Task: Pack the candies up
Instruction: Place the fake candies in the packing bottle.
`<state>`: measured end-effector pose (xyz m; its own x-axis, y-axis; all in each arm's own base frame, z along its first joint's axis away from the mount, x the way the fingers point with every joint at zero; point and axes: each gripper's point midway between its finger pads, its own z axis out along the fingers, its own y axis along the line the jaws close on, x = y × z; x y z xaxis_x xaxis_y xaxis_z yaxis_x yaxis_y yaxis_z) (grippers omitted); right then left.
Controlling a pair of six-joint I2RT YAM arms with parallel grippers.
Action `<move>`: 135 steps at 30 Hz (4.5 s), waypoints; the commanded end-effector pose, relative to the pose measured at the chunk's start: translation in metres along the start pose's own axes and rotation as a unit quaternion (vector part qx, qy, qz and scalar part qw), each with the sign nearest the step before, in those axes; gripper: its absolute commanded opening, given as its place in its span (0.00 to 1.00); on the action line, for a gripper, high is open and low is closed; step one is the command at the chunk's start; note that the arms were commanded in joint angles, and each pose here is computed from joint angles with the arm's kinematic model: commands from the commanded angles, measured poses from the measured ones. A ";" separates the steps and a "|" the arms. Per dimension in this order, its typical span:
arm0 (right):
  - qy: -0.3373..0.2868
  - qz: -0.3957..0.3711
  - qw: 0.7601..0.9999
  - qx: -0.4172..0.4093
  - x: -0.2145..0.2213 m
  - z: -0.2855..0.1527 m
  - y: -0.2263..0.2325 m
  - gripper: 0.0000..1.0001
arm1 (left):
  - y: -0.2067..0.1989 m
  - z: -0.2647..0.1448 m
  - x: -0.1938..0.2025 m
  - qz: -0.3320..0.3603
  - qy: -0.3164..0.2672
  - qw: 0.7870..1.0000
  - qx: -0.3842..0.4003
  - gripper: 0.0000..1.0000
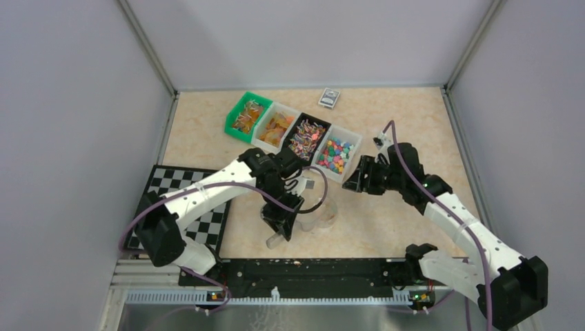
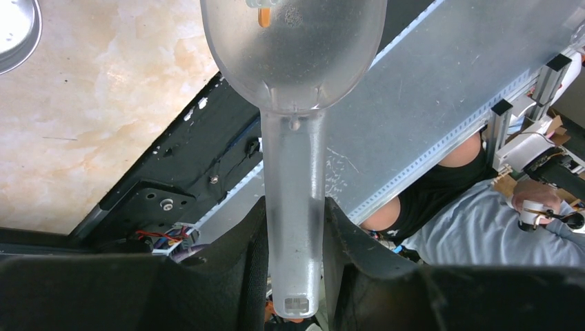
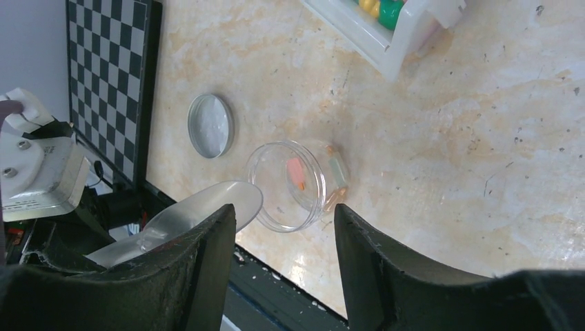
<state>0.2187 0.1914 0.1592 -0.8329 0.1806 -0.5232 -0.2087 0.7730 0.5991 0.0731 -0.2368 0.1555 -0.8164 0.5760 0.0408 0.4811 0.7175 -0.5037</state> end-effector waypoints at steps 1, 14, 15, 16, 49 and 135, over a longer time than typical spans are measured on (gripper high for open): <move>-0.032 -0.023 0.999 -0.009 -0.012 -0.009 0.009 0.54 | -0.013 -0.010 0.000 -0.005 0.012 1.000 0.013 0.00; -0.044 -0.027 0.999 -0.004 -0.010 -0.012 0.004 0.54 | -0.010 -0.005 -0.006 -0.037 0.049 0.998 -0.008 0.00; -0.045 -0.027 0.999 -0.003 -0.009 -0.012 0.003 0.54 | -0.010 -0.005 -0.006 -0.037 0.049 0.998 -0.008 0.00; -0.047 -0.029 0.998 -0.004 -0.010 -0.013 0.003 0.54 | -0.009 -0.004 -0.006 -0.038 0.051 0.998 -0.008 0.00; -0.021 -0.013 0.999 -0.027 0.013 -0.002 -0.001 0.49 | -0.007 0.001 -0.011 -0.061 0.080 0.994 -0.044 0.00; -0.120 -0.118 0.978 -0.121 -0.010 -0.007 0.099 0.51 | -0.011 -0.053 -0.039 -0.006 -0.094 0.991 -0.090 0.00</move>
<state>0.1916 0.2607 0.1591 -0.7857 0.1187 -0.6071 -0.3587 0.7121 0.6035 0.1172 -0.2546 0.1856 -0.8547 0.5189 -0.0109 0.4923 0.8038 -0.3341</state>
